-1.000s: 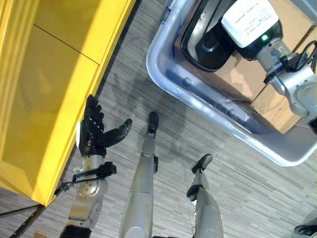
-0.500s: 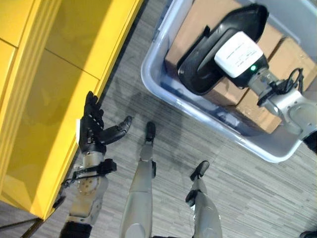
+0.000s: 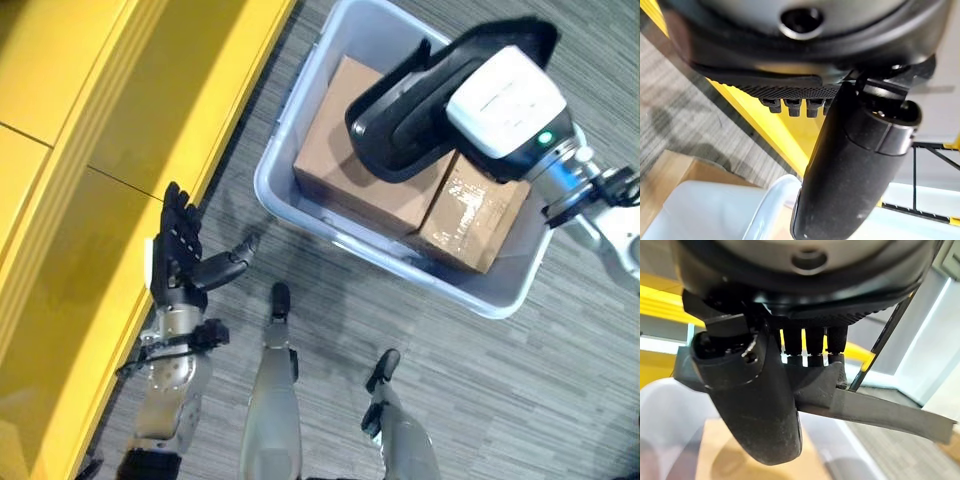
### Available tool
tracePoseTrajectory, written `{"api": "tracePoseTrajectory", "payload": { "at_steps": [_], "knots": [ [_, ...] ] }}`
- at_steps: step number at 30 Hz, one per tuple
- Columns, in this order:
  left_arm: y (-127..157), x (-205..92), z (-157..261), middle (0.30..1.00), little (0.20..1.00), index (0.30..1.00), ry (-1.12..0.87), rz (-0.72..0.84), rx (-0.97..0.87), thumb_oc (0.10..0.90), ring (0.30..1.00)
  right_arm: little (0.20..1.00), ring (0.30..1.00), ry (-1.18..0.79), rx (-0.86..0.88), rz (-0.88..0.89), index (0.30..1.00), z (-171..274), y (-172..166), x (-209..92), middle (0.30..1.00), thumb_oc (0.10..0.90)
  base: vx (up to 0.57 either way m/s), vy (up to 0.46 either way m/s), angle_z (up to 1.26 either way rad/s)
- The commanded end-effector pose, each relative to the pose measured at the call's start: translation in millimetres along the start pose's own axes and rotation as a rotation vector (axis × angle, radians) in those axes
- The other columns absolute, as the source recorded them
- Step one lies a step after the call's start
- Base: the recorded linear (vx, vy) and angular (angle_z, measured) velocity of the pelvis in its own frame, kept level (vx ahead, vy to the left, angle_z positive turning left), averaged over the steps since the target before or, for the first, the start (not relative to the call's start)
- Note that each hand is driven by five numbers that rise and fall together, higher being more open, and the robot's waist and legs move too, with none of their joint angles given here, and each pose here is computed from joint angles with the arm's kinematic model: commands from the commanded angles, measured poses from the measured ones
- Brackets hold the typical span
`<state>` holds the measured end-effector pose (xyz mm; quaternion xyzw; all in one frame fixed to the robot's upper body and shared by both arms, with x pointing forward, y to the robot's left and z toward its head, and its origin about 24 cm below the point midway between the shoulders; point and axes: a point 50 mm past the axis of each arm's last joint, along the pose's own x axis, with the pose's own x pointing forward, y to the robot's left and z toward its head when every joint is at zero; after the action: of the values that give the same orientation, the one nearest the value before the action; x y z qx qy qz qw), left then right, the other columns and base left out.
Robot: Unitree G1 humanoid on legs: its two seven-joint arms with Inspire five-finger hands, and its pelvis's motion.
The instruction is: Move parts from the plastic box to the shelf.
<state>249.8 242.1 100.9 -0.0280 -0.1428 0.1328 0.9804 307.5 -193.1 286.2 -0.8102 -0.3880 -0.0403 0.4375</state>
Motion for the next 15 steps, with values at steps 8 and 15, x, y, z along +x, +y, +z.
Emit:
{"api": "tracePoseTrajectory", "payload": {
  "at_steps": [8,15],
  "knots": [
    [8.0,-6.3,20.6,1.000,1.000,1.000,-0.126,-0.124,0.202,0.900,1.000,0.300,0.300,0.080,0.312,-0.254,0.300,9.0,-24.7,-10.5,0.300,0.400,0.02,0.010,-0.09],
    [0.9,4.9,36.0,1.000,1.000,1.000,-0.295,-0.146,0.554,0.900,1.000,0.300,0.300,0.021,0.614,-0.256,0.300,37.9,-17.6,-8.3,0.300,0.400,0.00,0.015,-0.12]
  ]
}}
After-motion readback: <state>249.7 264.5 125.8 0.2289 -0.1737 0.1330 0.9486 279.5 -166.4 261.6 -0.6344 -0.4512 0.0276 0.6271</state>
